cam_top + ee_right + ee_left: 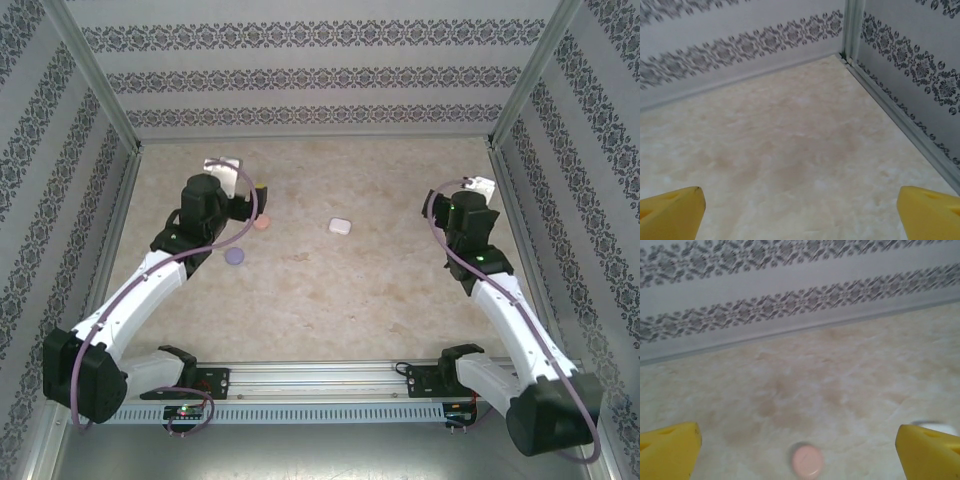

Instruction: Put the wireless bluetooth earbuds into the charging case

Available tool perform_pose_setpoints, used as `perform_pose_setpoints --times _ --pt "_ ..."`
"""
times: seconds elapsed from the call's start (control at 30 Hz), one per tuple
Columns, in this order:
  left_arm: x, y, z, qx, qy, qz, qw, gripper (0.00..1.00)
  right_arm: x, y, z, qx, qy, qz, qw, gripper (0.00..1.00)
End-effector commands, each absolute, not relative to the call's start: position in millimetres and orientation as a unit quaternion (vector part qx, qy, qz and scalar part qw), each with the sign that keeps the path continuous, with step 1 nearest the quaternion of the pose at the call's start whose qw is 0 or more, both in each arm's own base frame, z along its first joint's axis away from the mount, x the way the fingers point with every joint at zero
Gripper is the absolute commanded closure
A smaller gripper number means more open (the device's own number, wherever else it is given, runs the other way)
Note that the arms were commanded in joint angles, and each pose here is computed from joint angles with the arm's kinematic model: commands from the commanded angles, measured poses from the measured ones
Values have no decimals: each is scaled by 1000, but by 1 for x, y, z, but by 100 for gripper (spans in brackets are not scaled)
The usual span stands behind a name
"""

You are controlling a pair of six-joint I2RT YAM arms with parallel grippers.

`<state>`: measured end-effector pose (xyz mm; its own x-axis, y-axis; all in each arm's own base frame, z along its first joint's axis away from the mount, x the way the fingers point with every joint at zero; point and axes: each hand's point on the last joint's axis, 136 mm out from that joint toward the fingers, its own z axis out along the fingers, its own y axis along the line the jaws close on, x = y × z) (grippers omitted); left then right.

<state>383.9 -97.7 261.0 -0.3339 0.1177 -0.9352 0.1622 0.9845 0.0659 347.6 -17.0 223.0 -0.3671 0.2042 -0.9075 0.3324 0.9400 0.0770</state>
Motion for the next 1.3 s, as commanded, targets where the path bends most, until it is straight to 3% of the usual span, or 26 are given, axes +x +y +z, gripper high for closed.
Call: perform_pose_setpoints --times 0.0,0.3,0.67,0.93,1.0,1.27 --pt "382 -64 272 63 779 36 622 1 360 -30 205 132 812 -121 556 2" --pt "372 -12 207 17 794 60 605 1 371 -34 143 114 813 -133 556 2" --pt "379 -5 128 11 810 41 584 1 372 -20 127 76 785 -95 607 2" --pt "395 -10 95 31 828 3 560 1 382 8 108 4 783 -38 621 2" --pt "398 -9 88 31 831 -8 556 1 388 2 102 13 805 -25 592 2" --pt "400 5 81 -2 836 -11 549 0 395 -9 107 39 805 -6 592 2"
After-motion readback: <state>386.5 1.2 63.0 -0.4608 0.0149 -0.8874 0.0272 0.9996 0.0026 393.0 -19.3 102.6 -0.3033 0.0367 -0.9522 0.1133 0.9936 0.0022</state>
